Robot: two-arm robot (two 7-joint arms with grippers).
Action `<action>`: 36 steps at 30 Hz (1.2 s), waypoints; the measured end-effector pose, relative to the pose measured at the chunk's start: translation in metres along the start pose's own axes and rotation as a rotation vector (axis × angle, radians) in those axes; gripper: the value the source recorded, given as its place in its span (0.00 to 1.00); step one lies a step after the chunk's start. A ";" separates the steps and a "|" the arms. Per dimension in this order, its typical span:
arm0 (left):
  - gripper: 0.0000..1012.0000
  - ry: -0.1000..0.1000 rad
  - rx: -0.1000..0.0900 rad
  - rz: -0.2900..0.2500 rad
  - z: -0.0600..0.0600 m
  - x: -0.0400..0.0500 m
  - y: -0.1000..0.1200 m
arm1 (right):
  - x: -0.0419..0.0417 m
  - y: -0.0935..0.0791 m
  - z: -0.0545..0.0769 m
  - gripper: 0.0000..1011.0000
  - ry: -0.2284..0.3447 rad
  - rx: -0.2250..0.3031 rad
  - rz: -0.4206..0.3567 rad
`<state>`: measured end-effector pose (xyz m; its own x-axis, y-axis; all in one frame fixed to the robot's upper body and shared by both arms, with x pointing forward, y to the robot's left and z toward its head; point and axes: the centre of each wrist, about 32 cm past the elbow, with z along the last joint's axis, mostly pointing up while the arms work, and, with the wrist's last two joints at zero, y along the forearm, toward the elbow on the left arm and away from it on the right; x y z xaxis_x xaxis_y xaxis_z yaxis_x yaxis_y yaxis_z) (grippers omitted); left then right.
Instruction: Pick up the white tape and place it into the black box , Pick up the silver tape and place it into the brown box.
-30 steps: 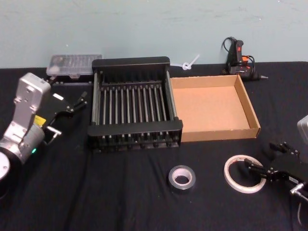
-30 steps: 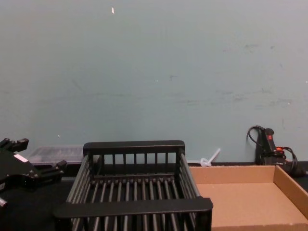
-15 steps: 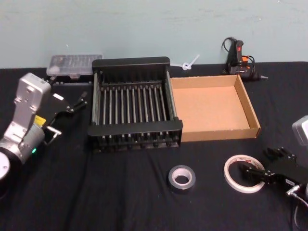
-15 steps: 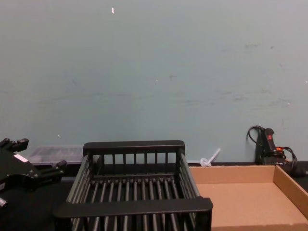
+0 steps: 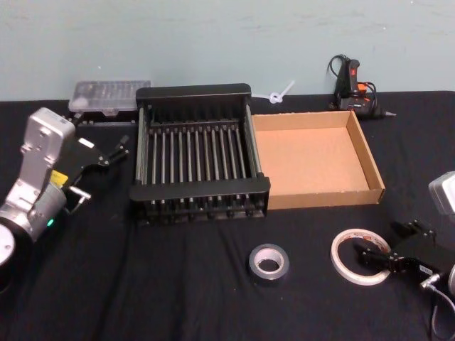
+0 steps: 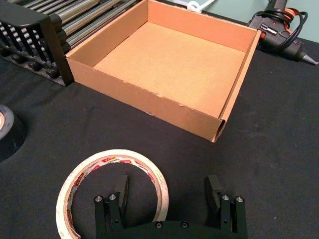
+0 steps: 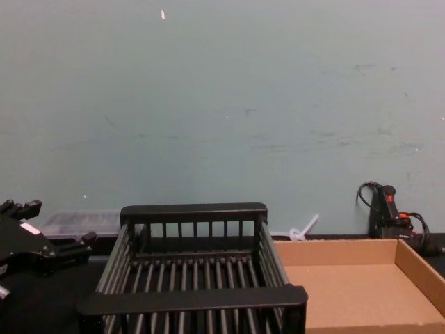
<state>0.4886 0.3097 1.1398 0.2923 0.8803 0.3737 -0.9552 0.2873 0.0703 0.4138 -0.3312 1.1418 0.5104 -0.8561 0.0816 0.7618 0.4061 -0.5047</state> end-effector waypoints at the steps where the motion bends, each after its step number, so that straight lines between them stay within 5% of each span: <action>1: 0.99 0.000 0.000 0.000 0.000 0.0000 0.000 | 0.0000 0.000 0.000 0.99 0.002 -0.001 0.000; 25: 0.99 0.000 0.000 0.000 0.000 0.0000 0.000 | 0.0004 0.000 0.000 0.99 0.005 -0.001 0.005; 36: 0.99 0.000 0.000 0.000 0.000 0.0000 0.000 | 0.0002 0.000 0.000 0.72 0.004 0.000 0.004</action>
<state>0.4886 0.3097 1.1398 0.2922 0.8803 0.3738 -0.9553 0.2873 0.0703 0.4141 -0.3313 1.1414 0.5118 -0.8557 0.0760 0.7596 0.4094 -0.5053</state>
